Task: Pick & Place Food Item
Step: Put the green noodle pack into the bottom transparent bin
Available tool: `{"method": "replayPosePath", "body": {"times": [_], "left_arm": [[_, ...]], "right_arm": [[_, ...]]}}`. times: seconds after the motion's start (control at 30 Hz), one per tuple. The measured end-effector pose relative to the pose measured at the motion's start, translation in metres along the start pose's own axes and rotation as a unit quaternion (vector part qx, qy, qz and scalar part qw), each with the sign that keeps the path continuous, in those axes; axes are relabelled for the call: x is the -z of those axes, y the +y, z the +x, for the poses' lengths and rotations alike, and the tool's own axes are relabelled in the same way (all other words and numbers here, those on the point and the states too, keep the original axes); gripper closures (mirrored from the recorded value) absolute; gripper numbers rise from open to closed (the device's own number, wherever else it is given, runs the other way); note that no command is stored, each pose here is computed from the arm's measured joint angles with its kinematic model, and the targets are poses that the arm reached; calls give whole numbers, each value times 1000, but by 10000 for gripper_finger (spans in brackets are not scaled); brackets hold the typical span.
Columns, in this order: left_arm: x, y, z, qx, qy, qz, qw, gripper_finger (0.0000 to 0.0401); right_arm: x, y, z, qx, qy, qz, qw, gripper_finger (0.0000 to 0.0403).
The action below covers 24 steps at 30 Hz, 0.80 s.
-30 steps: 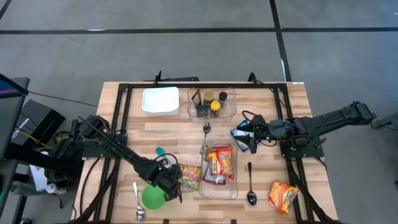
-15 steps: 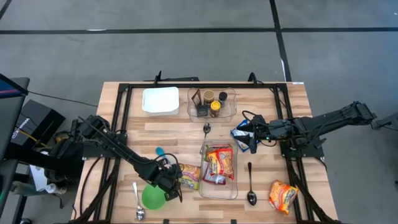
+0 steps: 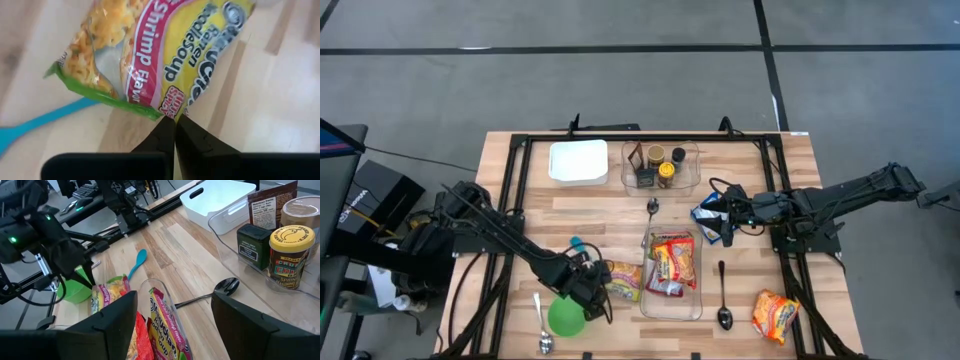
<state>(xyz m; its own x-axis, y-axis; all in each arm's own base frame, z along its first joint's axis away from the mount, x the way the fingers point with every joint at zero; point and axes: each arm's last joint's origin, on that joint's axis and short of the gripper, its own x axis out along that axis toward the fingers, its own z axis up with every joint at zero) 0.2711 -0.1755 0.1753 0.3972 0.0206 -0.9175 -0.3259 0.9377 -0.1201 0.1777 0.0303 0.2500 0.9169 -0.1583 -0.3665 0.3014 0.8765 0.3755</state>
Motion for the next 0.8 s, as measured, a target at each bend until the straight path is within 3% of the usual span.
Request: {"method": "replayPosePath", "body": {"times": [0.47,0.8], "left_arm": [[-11,13,-79,7,-174,-13,985,401],[-17,24,-107,-13,-256,-3,967,401]], "right_arm": [[0,0,0,0,1,0,1000,154],[0,0,0,1,1,0,1000,154]]}}
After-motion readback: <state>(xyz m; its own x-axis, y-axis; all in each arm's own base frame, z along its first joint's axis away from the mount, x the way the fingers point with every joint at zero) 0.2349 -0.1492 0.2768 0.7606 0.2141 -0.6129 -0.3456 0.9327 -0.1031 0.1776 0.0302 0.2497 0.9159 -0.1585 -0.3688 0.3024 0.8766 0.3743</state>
